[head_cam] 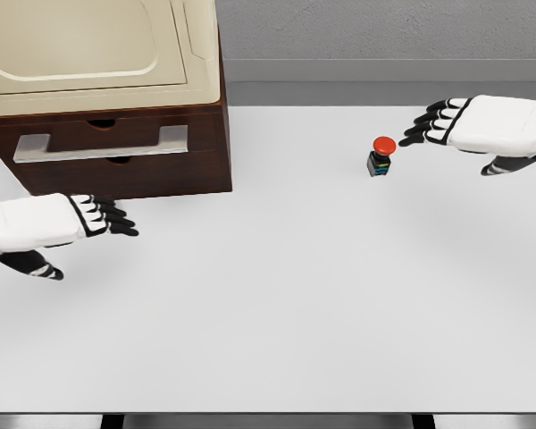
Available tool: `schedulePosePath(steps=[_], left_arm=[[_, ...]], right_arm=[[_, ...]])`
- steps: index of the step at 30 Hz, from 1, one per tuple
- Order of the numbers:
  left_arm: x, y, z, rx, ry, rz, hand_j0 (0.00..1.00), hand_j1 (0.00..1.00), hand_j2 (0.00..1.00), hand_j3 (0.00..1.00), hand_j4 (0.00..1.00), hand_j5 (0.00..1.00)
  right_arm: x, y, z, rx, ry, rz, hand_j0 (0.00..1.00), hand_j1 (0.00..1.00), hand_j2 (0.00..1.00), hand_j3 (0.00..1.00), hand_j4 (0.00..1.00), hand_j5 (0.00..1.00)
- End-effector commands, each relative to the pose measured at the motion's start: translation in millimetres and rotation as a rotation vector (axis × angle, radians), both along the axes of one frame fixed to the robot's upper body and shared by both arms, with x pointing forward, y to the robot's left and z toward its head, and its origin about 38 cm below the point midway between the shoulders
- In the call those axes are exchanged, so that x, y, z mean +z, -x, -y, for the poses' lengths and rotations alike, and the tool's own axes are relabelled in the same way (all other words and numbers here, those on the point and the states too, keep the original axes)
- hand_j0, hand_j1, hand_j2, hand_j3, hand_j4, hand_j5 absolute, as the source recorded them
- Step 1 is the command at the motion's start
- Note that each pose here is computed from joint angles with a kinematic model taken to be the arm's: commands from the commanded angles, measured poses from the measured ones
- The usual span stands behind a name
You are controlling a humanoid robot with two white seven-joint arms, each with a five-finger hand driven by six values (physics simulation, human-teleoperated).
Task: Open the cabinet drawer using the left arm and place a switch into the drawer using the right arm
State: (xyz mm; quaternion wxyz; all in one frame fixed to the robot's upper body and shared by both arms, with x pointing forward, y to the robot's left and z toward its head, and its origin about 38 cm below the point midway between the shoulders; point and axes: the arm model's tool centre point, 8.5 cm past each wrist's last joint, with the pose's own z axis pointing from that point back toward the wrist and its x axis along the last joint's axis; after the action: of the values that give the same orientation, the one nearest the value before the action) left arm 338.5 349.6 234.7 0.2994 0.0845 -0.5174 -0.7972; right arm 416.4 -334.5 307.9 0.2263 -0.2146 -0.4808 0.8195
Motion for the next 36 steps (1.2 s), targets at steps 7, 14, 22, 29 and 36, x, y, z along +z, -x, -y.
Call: schedulePosePath(steps=[7,14,22,29,36], left_arm=[[19.9,-9.9,6,-0.013,0.013,0.059,1.0,1.0,1.0,1.0,1.0,1.0],[63.1,-21.2,17,-0.026,0.178,0.09,1.0,1.0,1.0,1.0,1.0,1.0],[92.5,-15.3,17,-0.06,0.357,-0.112,1.0,1.0,1.0,1.0,1.0,1.0],[81.4,-37.8,3,0.226,0.235,-0.164,1.0,1.0,1.0,1.0,1.0,1.0],[81.7,-46.2,-4,0.337,0.207,-0.175,1.0,1.0,1.0,1.0,1.0,1.0]], right_arm=[[26.3,-7.2,31,-0.09,-0.085,0.033,1.0,1.0,1.0,1.0,1.0,1.0],[30.4,-16.2,13,-0.057,-0.111,0.06,1.0,1.0,1.0,1.0,1.0,1.0],[-9.4,-55.8,-35,-0.012,-0.057,-0.017,1.0,1.0,1.0,1.0,1.0,1.0],[-27.1,-58.4,-50,0.019,-0.006,-0.066,1.0,1.0,1.0,1.0,1.0,1.0],[-51.0,-85.1,-56,-0.026,0.047,-0.131,1.0,1.0,1.0,1.0,1.0,1.0]])
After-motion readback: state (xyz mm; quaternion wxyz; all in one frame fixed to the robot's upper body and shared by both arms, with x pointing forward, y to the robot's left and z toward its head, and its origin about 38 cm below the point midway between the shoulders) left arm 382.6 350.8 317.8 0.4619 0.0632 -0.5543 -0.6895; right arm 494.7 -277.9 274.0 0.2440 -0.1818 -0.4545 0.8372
